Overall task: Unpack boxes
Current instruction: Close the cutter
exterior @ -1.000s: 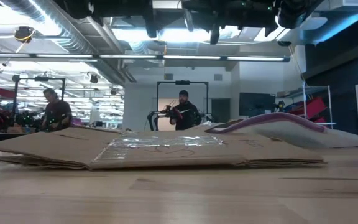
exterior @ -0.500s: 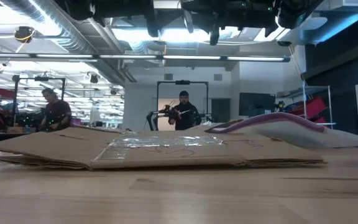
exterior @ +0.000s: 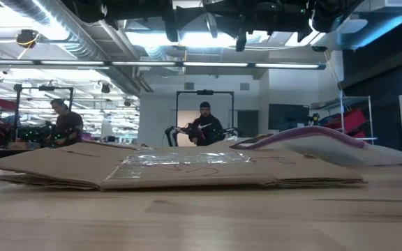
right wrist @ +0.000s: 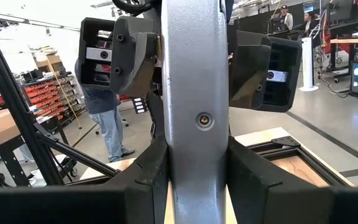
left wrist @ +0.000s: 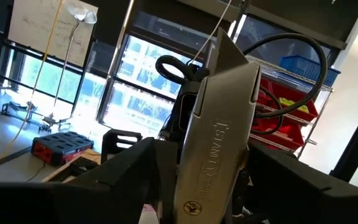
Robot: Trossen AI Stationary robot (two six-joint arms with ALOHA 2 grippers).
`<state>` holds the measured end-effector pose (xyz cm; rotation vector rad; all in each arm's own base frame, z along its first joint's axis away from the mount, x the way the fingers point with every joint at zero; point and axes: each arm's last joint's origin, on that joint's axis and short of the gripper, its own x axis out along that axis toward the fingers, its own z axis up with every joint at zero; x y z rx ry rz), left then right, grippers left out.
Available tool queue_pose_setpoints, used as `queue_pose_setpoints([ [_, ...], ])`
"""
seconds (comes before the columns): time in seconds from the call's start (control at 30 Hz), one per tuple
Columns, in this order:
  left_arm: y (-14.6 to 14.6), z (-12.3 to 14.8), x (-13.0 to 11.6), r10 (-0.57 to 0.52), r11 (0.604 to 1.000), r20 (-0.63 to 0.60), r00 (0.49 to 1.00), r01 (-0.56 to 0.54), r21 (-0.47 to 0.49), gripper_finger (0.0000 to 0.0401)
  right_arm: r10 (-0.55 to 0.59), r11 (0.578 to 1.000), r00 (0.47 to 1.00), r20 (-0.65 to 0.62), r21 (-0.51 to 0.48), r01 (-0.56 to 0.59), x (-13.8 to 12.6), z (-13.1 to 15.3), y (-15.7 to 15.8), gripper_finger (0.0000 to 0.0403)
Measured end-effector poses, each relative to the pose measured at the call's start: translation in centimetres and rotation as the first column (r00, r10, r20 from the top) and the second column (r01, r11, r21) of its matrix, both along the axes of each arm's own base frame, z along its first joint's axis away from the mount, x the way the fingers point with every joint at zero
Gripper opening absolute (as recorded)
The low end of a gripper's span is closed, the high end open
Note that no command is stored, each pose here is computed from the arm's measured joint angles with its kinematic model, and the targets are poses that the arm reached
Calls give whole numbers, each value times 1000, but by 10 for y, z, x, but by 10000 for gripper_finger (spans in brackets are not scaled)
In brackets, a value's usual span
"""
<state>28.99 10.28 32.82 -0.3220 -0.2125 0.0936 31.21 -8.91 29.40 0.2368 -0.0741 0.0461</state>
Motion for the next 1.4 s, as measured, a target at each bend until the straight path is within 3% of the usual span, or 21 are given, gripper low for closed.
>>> queue_pose_setpoints([
  [0.5, 0, 0, 0, -20, 1000, -2, 1000, 20, 2, 228, 14, 1000, 1000, -1, -7, -14, 0, 0, 0, 105],
  [0.7, -1, 0, 0, -22, 1000, -1, 1000, 22, 21, 107, 12, 1000, 1000, -2, -1, -12, 0, -1, 0, 105],
  [1.3, -2, 2, 0, -57, 997, 13, 998, 57, 49, 106, 47, 999, 999, 3, -16, -47, 0, 0, 1, 105],
  [1.4, -3, 2, 0, -69, 997, 16, 997, 69, 39, 80, 58, 998, 998, 3, -23, -58, 0, 0, 2, 105],
])
